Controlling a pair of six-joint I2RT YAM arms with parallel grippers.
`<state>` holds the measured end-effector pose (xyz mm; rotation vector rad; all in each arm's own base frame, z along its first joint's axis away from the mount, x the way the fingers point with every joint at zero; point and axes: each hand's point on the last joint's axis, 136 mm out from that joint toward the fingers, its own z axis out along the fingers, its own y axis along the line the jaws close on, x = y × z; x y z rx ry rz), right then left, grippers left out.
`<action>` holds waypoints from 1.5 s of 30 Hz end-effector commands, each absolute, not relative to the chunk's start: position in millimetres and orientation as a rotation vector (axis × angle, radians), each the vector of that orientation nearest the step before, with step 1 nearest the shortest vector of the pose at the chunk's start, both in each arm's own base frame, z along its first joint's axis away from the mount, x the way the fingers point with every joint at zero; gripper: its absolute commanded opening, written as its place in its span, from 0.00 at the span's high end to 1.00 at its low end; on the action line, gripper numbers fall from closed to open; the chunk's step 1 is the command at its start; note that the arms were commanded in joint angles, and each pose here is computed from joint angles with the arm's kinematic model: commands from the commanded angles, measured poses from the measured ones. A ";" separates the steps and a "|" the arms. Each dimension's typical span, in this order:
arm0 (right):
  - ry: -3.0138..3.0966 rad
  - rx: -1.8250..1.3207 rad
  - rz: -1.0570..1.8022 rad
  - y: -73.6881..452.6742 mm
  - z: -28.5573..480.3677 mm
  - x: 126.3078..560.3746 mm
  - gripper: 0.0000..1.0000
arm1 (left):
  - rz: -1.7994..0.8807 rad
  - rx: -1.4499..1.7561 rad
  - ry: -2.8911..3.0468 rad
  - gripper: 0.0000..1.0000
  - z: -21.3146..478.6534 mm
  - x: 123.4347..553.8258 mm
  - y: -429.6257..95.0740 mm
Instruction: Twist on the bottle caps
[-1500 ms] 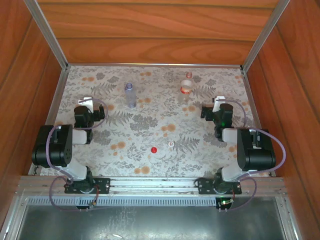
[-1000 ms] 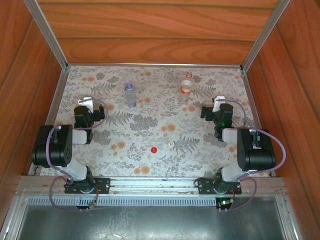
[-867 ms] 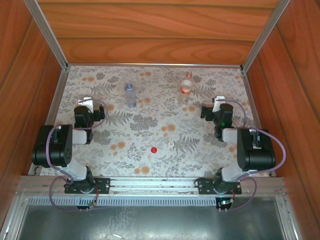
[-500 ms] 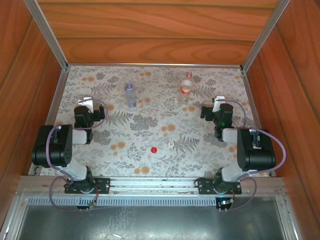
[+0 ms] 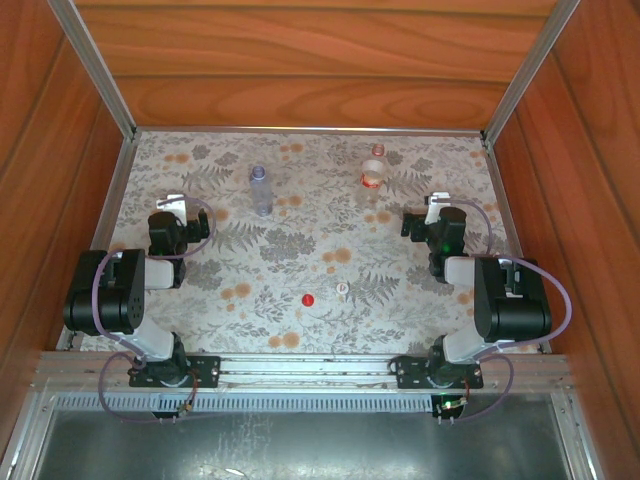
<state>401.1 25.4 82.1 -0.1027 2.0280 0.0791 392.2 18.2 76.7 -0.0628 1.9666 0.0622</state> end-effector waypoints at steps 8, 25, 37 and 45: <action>2.040 -0.154 0.164 38.4 117.7 389.7 0.00 | 0.137 -0.079 1.857 0.00 128.0 382.6 18.7; 2.006 -0.626 0.446 147.9 171.5 310.0 0.00 | -0.460 0.611 1.770 0.00 158.9 363.3 -140.4; 1.973 -0.794 0.601 227.6 174.9 313.1 0.00 | -0.641 0.620 1.780 0.00 162.8 397.0 -167.8; 1.973 -0.804 0.650 248.4 173.6 313.6 0.00 | -0.621 0.605 1.783 0.00 150.7 429.7 -173.8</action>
